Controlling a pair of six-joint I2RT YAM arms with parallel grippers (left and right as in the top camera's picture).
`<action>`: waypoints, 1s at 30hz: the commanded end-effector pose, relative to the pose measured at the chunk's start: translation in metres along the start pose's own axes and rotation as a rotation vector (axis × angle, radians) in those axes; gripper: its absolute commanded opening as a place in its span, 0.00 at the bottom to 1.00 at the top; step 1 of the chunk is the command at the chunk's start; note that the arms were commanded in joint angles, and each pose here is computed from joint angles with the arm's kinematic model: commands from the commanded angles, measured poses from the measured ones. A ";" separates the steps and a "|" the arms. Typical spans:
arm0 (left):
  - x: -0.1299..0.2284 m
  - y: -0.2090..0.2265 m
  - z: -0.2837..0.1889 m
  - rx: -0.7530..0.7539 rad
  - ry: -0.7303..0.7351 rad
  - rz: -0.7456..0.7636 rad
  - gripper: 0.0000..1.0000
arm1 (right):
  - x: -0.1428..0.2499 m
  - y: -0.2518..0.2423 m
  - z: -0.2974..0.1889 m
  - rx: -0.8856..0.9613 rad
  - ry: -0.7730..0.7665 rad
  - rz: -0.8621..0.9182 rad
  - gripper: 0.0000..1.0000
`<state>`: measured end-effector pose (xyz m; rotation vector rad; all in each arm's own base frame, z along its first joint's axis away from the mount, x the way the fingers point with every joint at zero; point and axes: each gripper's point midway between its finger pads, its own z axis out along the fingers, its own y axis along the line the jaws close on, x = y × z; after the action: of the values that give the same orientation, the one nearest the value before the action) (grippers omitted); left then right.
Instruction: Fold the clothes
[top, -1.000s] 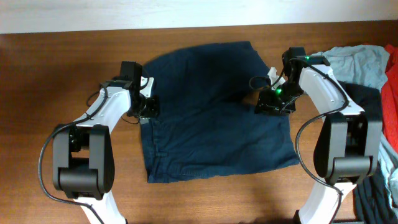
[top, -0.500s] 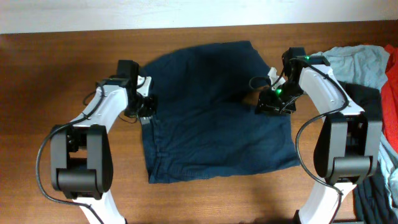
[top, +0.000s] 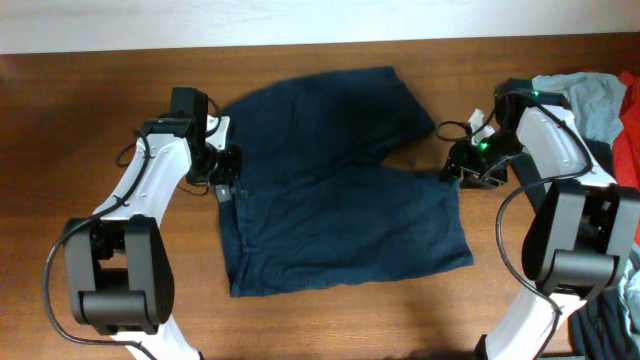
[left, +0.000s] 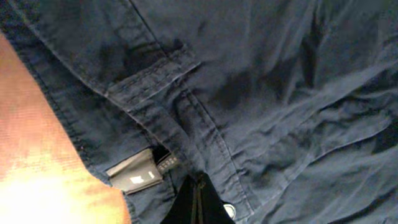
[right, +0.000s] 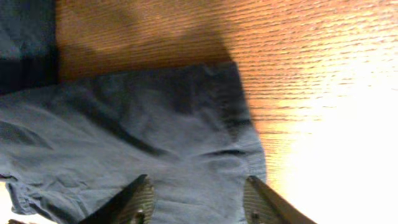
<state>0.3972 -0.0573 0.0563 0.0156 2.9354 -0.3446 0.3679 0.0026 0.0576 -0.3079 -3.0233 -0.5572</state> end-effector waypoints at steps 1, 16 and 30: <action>-0.001 0.010 -0.017 -0.068 -0.018 -0.006 0.00 | 0.001 0.002 0.000 -0.007 0.001 0.003 0.54; -0.019 -0.007 -0.072 -0.040 -0.165 0.036 0.00 | -0.033 -0.027 -0.002 0.160 -0.143 0.066 0.50; -0.020 -0.003 -0.072 -0.063 -0.169 0.035 0.00 | 0.020 -0.001 0.054 -0.117 0.013 -0.006 0.43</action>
<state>0.3976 -0.0479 0.1145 0.0224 2.8177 -0.2611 0.3470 -0.0096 0.0026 -0.4415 -3.0158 -0.4079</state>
